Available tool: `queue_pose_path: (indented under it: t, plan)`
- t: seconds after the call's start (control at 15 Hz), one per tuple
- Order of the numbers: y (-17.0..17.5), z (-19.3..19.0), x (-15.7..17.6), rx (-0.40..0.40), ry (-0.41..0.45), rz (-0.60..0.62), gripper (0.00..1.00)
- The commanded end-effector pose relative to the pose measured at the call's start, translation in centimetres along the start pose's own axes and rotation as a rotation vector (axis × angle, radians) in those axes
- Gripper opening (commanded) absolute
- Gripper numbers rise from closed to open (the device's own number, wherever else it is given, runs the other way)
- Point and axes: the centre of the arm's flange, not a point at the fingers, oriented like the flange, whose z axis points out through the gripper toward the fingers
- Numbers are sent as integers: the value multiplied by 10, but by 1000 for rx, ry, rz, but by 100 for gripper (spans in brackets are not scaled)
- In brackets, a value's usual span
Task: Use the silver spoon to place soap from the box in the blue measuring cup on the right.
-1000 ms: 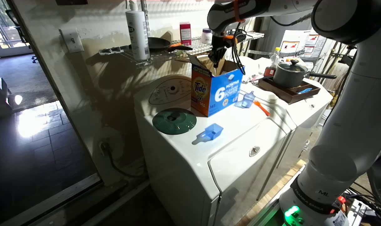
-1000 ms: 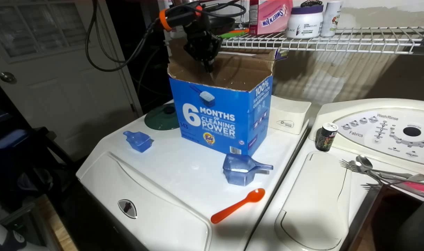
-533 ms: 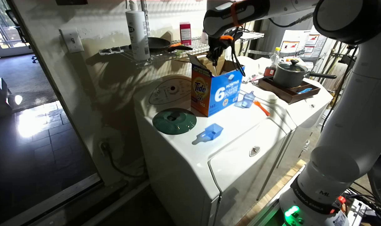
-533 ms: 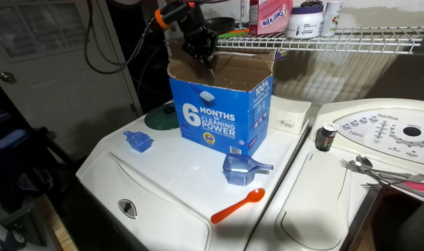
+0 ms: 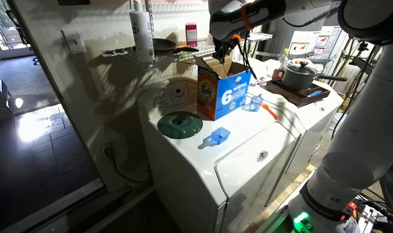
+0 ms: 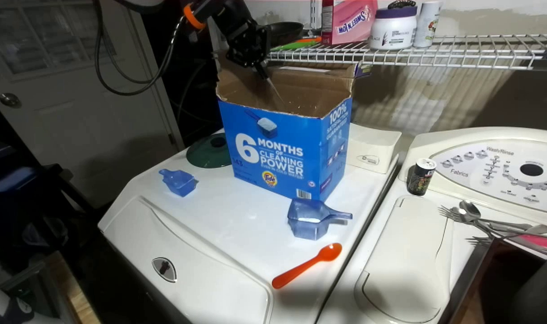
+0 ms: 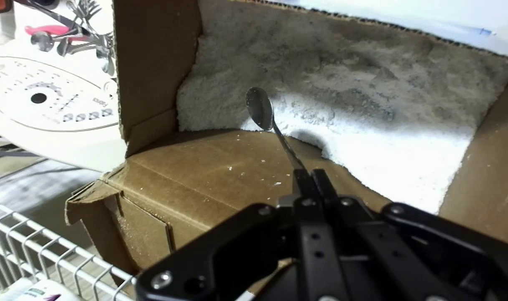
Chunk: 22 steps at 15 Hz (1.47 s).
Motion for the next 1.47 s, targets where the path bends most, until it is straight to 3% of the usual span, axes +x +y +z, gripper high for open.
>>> queue_pose_path:
  t: [0.0, 0.67, 1.0, 1.4]
  plan:
    - [-11, -21, -21, -71, 12, -3, 1]
    - [-17, -54, -37, -158, 51, -1, 1]
    - [-20, -57, -29, -74, 106, 20, 1]
    - [-20, -43, -19, 98, 126, 40, 1]
